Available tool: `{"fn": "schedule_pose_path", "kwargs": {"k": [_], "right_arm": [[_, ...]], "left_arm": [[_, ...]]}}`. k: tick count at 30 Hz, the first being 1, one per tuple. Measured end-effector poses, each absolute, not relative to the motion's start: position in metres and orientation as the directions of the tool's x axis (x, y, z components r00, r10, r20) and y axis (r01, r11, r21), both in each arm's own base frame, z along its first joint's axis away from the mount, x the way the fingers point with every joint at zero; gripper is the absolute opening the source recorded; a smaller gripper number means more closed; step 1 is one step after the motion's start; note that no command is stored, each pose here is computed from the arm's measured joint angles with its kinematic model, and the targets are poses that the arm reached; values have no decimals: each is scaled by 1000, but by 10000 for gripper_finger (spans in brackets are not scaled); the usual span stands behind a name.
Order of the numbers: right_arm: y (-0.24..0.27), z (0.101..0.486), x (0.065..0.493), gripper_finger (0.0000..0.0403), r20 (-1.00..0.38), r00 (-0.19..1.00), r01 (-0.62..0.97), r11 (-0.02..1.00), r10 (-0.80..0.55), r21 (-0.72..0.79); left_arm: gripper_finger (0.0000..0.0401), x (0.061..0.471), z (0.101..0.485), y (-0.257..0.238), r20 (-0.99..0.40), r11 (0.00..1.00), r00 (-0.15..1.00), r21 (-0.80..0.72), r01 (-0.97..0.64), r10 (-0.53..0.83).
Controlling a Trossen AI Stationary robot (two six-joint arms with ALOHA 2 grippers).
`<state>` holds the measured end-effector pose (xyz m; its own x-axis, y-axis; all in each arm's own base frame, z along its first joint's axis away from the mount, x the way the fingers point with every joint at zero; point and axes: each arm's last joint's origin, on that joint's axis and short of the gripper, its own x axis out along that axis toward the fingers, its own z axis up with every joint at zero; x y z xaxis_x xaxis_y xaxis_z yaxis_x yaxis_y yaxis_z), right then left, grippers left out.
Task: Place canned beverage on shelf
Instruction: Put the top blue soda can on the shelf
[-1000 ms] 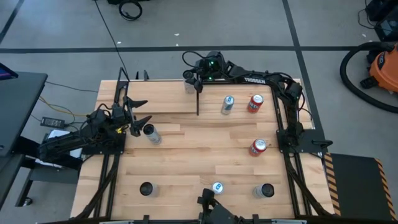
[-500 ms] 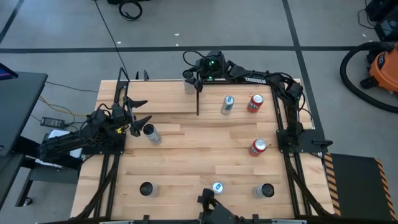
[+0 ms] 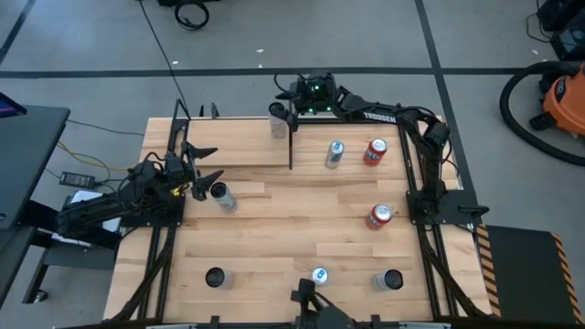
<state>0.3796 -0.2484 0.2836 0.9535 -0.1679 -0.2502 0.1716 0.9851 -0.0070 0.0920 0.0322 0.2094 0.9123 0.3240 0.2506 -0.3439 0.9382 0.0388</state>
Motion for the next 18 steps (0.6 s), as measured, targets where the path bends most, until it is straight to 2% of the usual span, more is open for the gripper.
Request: {"fn": "schedule_pose_path", "kwargs": {"k": [8, 11, 18], "right_arm": [[-224, 332, 353, 328, -225, 974, -9, 998, 24, 68], [-212, 349, 336, 328, -265, 964, -11, 999, 24, 51], [-186, 379, 293, 320, -404, 910, 104, 995, -93, 6]], "left_arm": [[353, 92, 208, 32, 234, 939, 916, 35, -342, 325], [353, 92, 208, 32, 234, 939, 916, 35, -342, 325], [353, 92, 208, 32, 234, 940, 916, 28, -341, 325]]}}
